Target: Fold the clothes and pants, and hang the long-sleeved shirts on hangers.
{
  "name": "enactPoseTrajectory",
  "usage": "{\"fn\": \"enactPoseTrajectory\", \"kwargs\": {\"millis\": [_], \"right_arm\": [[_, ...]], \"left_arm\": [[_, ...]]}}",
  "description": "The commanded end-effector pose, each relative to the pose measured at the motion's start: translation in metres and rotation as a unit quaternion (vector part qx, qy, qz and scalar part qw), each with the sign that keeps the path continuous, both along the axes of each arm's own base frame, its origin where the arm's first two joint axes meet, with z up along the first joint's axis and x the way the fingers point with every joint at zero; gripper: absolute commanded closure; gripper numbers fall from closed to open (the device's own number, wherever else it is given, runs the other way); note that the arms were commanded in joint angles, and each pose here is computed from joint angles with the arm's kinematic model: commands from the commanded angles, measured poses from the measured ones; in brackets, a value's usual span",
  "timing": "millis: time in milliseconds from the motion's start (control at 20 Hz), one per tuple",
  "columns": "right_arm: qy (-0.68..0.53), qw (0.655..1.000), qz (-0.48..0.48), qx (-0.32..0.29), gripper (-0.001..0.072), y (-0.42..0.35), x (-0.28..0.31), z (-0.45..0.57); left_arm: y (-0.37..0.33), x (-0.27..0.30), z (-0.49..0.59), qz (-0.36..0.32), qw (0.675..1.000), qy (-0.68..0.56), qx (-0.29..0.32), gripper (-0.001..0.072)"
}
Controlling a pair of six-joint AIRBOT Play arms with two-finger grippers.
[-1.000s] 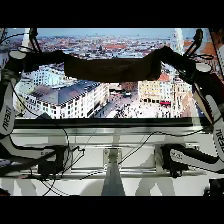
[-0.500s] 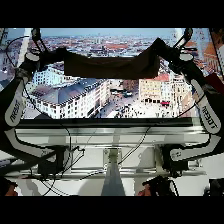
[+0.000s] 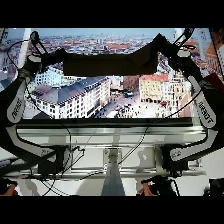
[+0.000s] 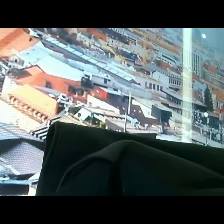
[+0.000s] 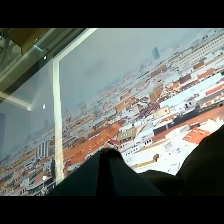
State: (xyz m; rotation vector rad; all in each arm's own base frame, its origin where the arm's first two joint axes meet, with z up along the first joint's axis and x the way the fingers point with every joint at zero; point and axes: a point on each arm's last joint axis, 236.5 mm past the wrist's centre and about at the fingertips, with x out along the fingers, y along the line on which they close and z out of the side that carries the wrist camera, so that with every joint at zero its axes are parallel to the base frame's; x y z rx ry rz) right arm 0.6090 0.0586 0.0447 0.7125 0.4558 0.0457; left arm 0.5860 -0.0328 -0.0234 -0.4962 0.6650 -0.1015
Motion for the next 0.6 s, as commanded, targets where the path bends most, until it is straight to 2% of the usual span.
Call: {"fn": "enactPoseTrajectory", "kwargs": {"millis": [0, 50, 300, 450, 550], "right_arm": [[0.0, 1.0, 0.006, -0.015, 0.001, 0.0, 0.0, -0.002], [0.001, 1.0, 0.016, -0.027, 0.0012, 0.002, -0.001, -0.003], [0.015, 0.994, 0.079, -0.071, 0.0022, 0.019, -0.011, -0.014], [0.025, 0.989, 0.113, -0.093, 0.0022, 0.028, -0.018, -0.022], [0.031, 0.985, 0.131, -0.11, 0.0022, 0.03, -0.022, -0.027]], "left_arm": [[0.001, 0.001, 0.0, 0.008, 1.0, 0.001, -0.007, 0.0171], [0.0, 0.0, 0.0, 0.006, 1.0, 0.004, -0.009, 0.0007], [-0.012, -0.008, -0.004, -0.021, 0.999, 0.021, -0.02, -0.0003], [-0.007, -0.02, -0.015, -0.047, 0.998, 0.045, -0.007, 0.0003], [0.007, -0.032, -0.024, -0.031, 0.995, 0.085, -0.037, 0.0005]]}}
